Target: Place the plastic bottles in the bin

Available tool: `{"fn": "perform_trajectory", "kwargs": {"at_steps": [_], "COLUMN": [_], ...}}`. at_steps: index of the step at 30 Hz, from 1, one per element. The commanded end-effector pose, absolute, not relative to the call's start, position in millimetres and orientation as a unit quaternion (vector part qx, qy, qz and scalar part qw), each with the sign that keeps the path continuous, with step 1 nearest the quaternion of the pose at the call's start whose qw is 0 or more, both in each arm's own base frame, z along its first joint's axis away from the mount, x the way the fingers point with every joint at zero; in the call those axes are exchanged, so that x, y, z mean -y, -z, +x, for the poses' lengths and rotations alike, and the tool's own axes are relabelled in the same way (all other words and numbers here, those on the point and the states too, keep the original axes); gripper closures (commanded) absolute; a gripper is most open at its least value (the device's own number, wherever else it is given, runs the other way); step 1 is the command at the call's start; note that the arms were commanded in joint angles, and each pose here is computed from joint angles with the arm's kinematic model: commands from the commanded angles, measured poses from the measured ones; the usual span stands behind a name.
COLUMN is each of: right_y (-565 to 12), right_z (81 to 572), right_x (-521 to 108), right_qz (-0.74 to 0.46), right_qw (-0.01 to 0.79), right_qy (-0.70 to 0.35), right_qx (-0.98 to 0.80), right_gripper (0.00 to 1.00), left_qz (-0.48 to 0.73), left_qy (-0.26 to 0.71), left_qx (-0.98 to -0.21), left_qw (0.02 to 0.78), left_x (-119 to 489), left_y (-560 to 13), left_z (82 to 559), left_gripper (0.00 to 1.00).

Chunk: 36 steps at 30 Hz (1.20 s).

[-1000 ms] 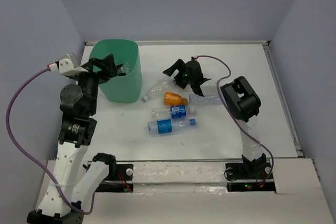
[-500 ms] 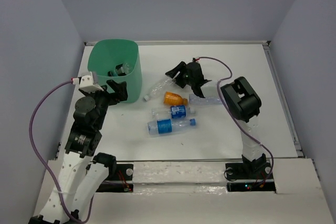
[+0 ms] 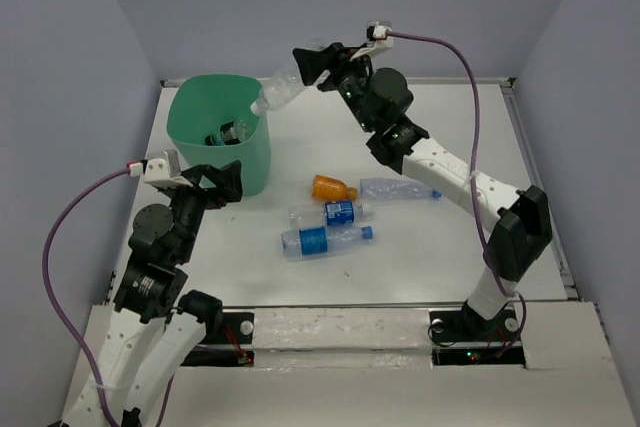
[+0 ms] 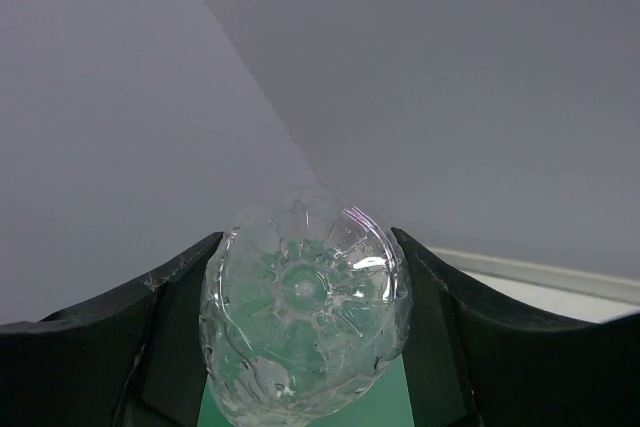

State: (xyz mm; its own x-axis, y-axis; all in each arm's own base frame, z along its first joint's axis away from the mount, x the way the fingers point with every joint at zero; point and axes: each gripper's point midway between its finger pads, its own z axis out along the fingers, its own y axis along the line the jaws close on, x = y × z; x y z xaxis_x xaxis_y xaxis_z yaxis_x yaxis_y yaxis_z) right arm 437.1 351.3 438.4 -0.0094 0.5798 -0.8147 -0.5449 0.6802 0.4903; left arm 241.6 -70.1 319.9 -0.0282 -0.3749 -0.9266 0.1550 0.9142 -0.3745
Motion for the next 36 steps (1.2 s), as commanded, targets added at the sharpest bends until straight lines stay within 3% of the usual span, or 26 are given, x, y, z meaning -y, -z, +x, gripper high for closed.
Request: {"fn": "perform_trajectory", "kwargs": {"at_steps": [1,8,12,15,17,20,27,29,30,32,33,34,36], "right_y": [-468,-480,-441,-444,-439,-451,-473,-494,-460,-473,-462,-410,-407], "right_z": [438,440,447,446,444,433,412,402,402,398,397,407,390], "right_x": [-364,-428,-477,-497,-505,-507,-470,-437,-434,-384,-369,-348,-303], "right_qz": [-0.043,-0.112,-0.167,-0.191,-0.205,-0.206,-0.187,-0.159,-0.161,-0.111,-0.098,-0.085,-0.028], "right_qw": [0.765,0.769,0.749,0.749,0.737,0.727,0.727,0.735,0.716,0.721,0.715,0.693,0.681], "right_qy": [-0.313,-0.317,-0.302,-0.309,-0.320,-0.352,-0.341,-0.336,-0.323,-0.321,-0.319,-0.297,-0.324], "right_qx": [-0.562,-0.544,-0.566,-0.555,-0.559,-0.552,-0.566,-0.568,-0.597,-0.604,-0.614,-0.652,-0.656], "right_gripper": [0.60,0.60,0.56,0.35,0.11,0.00,0.00,0.07,0.10,0.18,0.19,0.25,0.30], "left_qz": [-0.081,-0.083,-0.082,-0.081,-0.080,-0.075,-0.061,-0.048,-0.042,-0.019,-0.009,0.001,0.052], "left_qy": [0.194,0.194,0.196,0.197,0.198,0.201,0.202,0.205,0.208,0.222,0.230,0.239,0.277], "left_qx": [-0.674,-0.671,-0.670,-0.669,-0.670,-0.671,-0.685,-0.694,-0.697,-0.706,-0.709,-0.708,-0.712], "left_qw": [0.708,0.711,0.712,0.712,0.711,0.710,0.697,0.688,0.685,0.673,0.667,0.665,0.643], "left_x": [68,67,68,68,69,71,80,87,90,102,108,114,139], "left_y": [-335,-337,-337,-338,-337,-336,-327,-322,-320,-315,-314,-315,-313], "left_z": [237,234,233,232,233,233,241,246,247,251,252,253,255], "left_gripper": [0.01,0.01,0.01,0.01,0.01,0.01,0.01,0.01,0.01,0.01,0.02,0.02,0.03]}}
